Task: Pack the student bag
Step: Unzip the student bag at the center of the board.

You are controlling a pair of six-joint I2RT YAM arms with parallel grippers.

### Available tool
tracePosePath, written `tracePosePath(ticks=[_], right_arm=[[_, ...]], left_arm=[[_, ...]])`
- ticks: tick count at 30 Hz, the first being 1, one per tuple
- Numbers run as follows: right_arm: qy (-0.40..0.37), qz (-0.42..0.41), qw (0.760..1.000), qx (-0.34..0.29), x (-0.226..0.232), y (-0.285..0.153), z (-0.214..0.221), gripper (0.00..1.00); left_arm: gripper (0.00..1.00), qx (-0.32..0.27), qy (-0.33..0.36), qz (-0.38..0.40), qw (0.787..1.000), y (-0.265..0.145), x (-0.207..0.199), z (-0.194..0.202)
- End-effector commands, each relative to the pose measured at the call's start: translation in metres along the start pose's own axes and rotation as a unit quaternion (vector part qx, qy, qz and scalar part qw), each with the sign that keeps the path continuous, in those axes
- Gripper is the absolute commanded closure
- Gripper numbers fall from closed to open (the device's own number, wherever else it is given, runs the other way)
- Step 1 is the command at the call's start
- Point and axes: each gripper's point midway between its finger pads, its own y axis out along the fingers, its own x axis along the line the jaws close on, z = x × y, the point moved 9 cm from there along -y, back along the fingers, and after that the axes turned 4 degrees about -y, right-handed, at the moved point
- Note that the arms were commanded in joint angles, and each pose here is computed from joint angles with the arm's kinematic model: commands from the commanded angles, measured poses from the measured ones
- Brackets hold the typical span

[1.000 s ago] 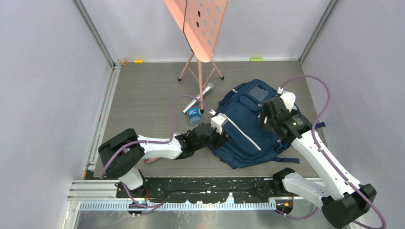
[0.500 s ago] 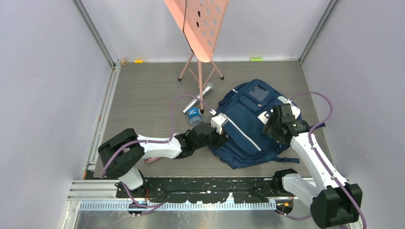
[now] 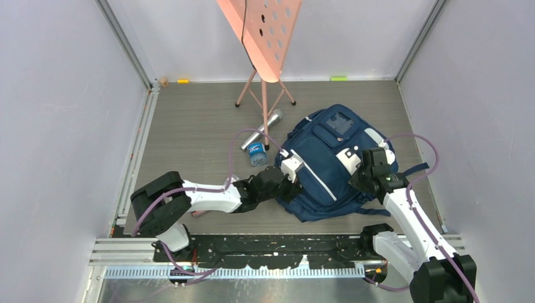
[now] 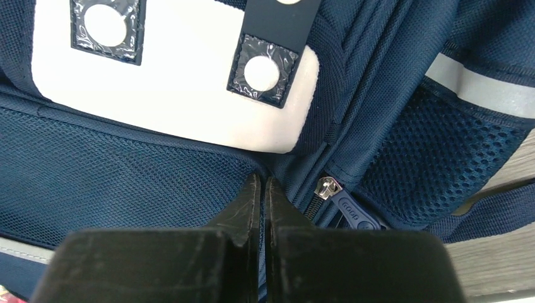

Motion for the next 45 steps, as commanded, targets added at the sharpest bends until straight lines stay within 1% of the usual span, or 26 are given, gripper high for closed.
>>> tracePosePath(ticks=[1,5,7,11,15,19,27,33,40,43,44,45], right_arm=[[0.051,-0.091,0.995,0.008,0.018,-0.001,0.006,0.99],[0.080,-0.085,0.992,-0.038,0.016,-0.005,0.000,0.99],[0.089,-0.087,0.991,-0.052,0.017,-0.008,-0.003,0.99],[0.094,-0.090,0.989,-0.070,0.018,-0.013,-0.009,0.99],[0.096,-0.089,0.988,-0.083,0.017,-0.017,-0.011,0.99],[0.100,-0.090,0.986,-0.095,0.016,-0.020,-0.012,0.99],[0.098,-0.085,0.985,-0.110,0.017,-0.021,-0.012,0.99],[0.081,-0.082,0.986,-0.118,0.023,-0.017,-0.008,0.99],[0.049,-0.070,0.987,-0.138,0.036,-0.016,-0.002,0.99],[0.039,-0.064,0.987,-0.144,0.039,-0.015,-0.002,0.99],[0.039,-0.062,0.986,-0.148,0.039,-0.015,-0.004,0.99],[0.035,-0.060,0.986,-0.150,0.039,-0.015,-0.005,1.00]], left_arm=[[1.00,0.039,-0.011,0.036,0.999,0.001,-0.030,0.014],[1.00,0.038,-0.016,0.050,0.998,0.004,-0.055,0.018],[1.00,0.045,-0.015,0.061,0.997,0.004,-0.068,0.022],[1.00,0.054,-0.034,0.087,0.994,0.005,-0.088,0.027],[1.00,0.054,-0.066,0.105,0.991,0.014,-0.105,0.023],[1.00,0.057,-0.117,0.138,0.982,0.022,-0.122,0.018],[1.00,0.050,-0.181,0.140,0.972,0.037,-0.147,0.011],[1.00,-0.005,-0.224,0.123,0.967,0.049,-0.155,-0.010],[1.00,-0.082,-0.236,0.095,0.964,0.054,-0.159,-0.042],[1.00,-0.089,-0.233,0.081,0.965,0.054,-0.149,-0.047],[0.96,-0.084,-0.235,0.078,0.965,0.053,-0.144,-0.046],[0.88,-0.079,-0.238,0.074,0.965,0.053,-0.136,-0.045]])
